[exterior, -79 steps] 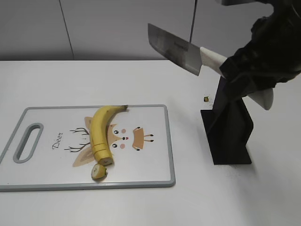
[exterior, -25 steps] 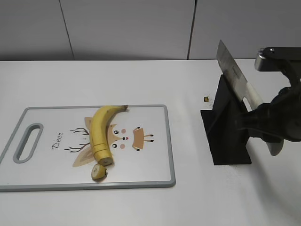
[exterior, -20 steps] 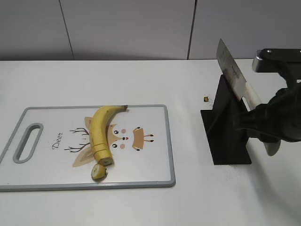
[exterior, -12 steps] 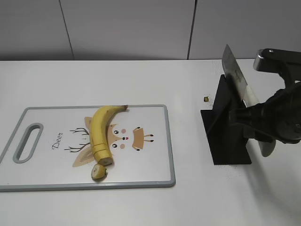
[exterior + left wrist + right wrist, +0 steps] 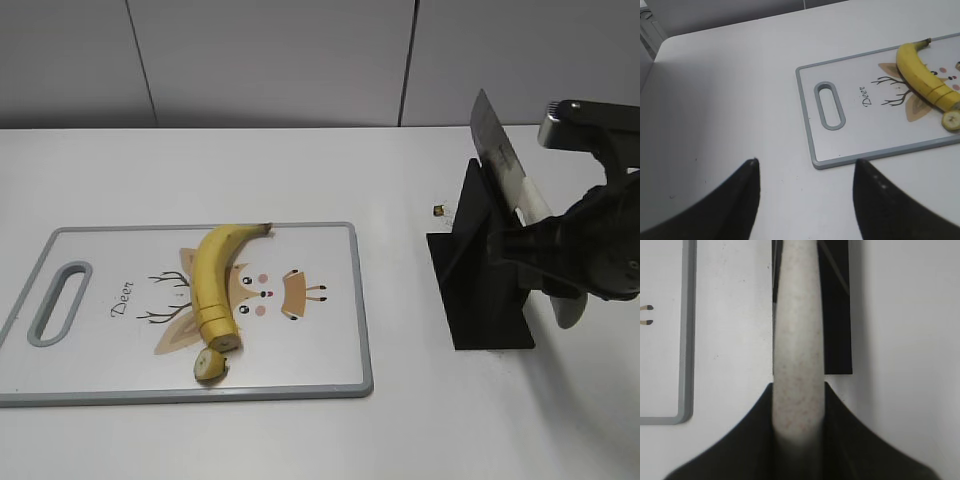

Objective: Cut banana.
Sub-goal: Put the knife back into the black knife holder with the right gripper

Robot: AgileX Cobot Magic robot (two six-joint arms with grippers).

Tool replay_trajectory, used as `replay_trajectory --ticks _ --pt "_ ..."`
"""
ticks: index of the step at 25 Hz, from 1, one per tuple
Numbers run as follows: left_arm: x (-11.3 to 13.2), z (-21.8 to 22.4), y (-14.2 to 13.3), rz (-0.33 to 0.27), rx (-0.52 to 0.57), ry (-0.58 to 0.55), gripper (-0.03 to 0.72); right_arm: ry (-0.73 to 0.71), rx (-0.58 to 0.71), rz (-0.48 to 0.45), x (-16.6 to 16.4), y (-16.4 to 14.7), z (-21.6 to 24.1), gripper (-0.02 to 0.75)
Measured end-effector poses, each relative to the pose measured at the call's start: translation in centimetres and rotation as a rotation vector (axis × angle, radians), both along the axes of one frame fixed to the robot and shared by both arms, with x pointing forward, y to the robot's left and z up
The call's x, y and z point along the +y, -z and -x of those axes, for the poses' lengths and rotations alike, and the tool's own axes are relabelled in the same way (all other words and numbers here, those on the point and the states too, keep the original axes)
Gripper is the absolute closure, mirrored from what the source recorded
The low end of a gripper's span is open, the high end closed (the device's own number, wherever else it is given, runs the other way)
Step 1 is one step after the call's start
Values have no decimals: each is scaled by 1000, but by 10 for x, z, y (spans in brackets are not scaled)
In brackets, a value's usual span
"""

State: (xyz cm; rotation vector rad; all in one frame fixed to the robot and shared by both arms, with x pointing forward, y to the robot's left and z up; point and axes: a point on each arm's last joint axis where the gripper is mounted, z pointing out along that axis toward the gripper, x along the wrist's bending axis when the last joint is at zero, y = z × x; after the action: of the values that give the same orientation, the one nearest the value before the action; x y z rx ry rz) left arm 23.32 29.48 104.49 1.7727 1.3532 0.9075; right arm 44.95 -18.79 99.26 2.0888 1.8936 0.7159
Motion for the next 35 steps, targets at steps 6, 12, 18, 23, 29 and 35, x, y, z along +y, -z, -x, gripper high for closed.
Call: replay_trajectory --ticks 6,12,18,23,29,35 --pt "0 0 0 0 0 0 117 -8 -6 3 0 0 0 573" --pt "0 0 0 0 0 0 119 -13 -15 -3 1 -1 -1 426" --pt "0 0 0 0 0 0 119 -39 -9 -7 3 -2 0 259" --pt "0 0 0 0 0 0 119 -131 -16 27 4 -26 1 150" --pt "0 0 0 0 0 0 119 -258 -91 51 -4 -74 19 135" --pt "0 0 0 0 0 0 119 -492 -222 45 -20 -111 64 139"
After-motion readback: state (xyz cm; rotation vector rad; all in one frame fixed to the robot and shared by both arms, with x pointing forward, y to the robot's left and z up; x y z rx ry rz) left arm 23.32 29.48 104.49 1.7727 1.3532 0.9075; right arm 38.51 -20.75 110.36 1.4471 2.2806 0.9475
